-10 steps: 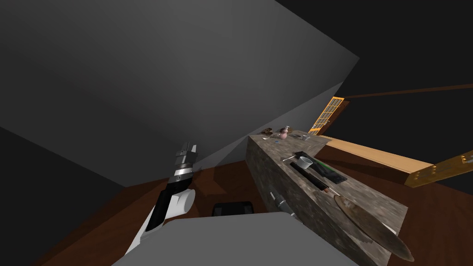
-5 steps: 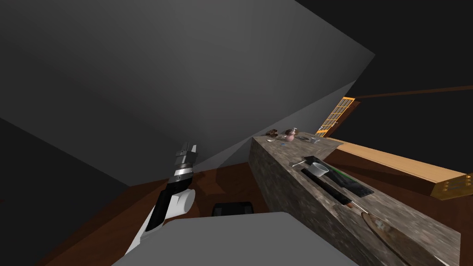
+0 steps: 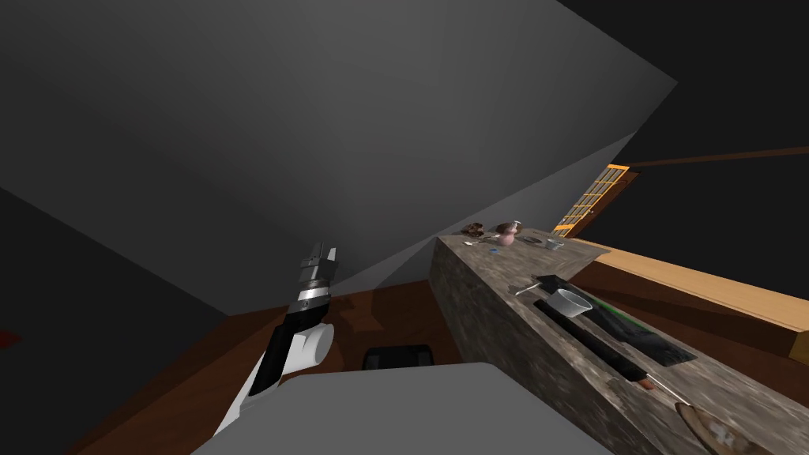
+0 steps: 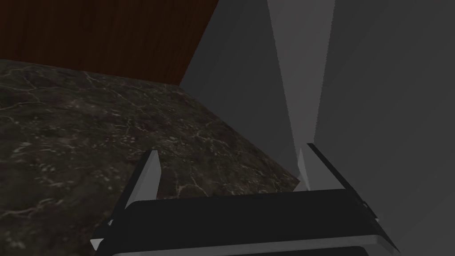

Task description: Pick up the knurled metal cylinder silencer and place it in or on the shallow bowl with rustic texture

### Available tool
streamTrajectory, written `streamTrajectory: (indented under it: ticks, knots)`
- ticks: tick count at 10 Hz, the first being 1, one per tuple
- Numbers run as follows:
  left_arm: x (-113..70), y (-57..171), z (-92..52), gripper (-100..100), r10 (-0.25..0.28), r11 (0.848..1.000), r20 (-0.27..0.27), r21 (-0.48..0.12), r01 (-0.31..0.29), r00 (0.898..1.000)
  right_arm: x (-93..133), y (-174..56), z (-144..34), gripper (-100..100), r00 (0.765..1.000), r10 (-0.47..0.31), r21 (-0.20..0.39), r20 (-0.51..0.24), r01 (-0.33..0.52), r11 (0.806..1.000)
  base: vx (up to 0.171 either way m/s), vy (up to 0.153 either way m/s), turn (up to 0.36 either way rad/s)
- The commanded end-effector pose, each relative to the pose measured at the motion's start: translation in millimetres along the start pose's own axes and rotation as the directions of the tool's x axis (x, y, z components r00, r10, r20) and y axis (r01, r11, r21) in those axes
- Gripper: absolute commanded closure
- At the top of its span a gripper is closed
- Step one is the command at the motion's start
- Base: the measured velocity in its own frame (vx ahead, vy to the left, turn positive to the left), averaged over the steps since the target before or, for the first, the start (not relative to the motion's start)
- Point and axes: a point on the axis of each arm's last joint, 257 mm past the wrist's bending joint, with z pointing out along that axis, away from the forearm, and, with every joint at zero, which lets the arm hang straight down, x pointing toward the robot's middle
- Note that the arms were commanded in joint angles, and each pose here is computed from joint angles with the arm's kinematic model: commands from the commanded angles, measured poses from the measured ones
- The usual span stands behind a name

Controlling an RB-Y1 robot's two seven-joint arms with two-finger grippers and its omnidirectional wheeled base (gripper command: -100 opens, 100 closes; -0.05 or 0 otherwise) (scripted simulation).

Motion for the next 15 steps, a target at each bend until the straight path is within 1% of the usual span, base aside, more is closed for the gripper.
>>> streamTrajectory:
  ticks: [1,2,3,4,5,6,8,9,10,12,13,14,15]
  knots:
    - [0.0,0.0,0.0,0,0.0,1.0,0.0,0.0,0.0,1.0,3.4,-10.7,-3.7,-100,1.0,-0.003,0.018,-0.011,0.003,1.0,0.045,0.011,-0.012]
    - [0.0,0.0,0.0,0,0.0,1.0,0.0,0.0,0.0,1.0,14.3,-43.4,-28.8,-100,0.998,-0.026,0.099,-0.063,0.032,0.995,0.078,0.029,0.099]
    - [0.0,0.0,0.0,0,0.0,1.0,0.0,0.0,0.0,1.0,14.7,-46.9,-30.2,-100,0.998,-0.025,0.106,-0.064,0.032,0.994,0.086,0.028,0.066]
    - [0.0,0.0,0.0,0,0.0,1.0,0.0,0.0,0.0,1.0,22.7,-76.1,-57.4,-100,0.992,-0.046,0.179,-0.118,0.067,0.981,0.124,0.046,0.129]
    - [0.0,0.0,0.0,0,0.0,1.0,0.0,0.0,0.0,1.0,23.0,-80.9,-60.0,-100,0.992,-0.045,0.19,-0.119,0.068,0.979,0.112,0.025,0.067]
    - [0.0,0.0,0.0,0,0.0,1.0,0.0,0.0,0.0,1.0,28.0,-108.6,-89.8,-100,0.982,-0.065,0.259,-0.175,0.11,0.96,0.132,0.014,0.147]
    - [0.0,0.0,0.0,0,0.0,1.0,0.0,0.0,0.0,1.0,28.2,-112.6,-92.3,-100,0.982,-0.064,0.268,-0.176,0.11,0.957,0.073,0.011,0.021]
    - [0.0,0.0,0.0,0,0.0,1.0,0.0,0.0,0.0,1.0,31.1,-135.9,-122.3,-100,0.97,-0.08,0.326,-0.228,0.153,0.933,0.085,0.025,0.124]
    - [0.0,0.0,0.0,0,0.0,1.0,0.0,0.0,0.0,1.0,30.0,-141.2,-126.5,-100,0.969,-0.081,0.337,-0.233,0.159,0.928,0.091,0.024,0.085]
    - [0.0,0.0,0.0,0,0.0,1.0,0.0,0.0,0.0,1.0,29.4,-187.1,-193.8,-100,0.938,-0.098,0.448,-0.332,0.249,0.859,0.134,0.029,0.177]
    - [0.0,0.0,0.0,0,0.0,1.0,0.0,0.0,0.0,1.0,24.3,-188.4,-196.5,-100,0.932,-0.109,0.447,-0.347,0.267,0.854,0.138,0.013,0.076]
    - [0.0,0.0,0.0,0,0.0,1.0,0.0,0.0,0.0,1.0,24.3,-188.4,-196.5,-100,0.932,-0.109,0.447,-0.347,0.267,0.854,0.056,-0.014,-0.021]
    - [0.0,0.0,0.0,0,0.0,1.0,0.0,0.0,0.0,1.0,18.0,-204.7,-228.1,-100,0.908,-0.121,0.481,-0.401,0.321,0.816,0.072,-0.002,0.137]
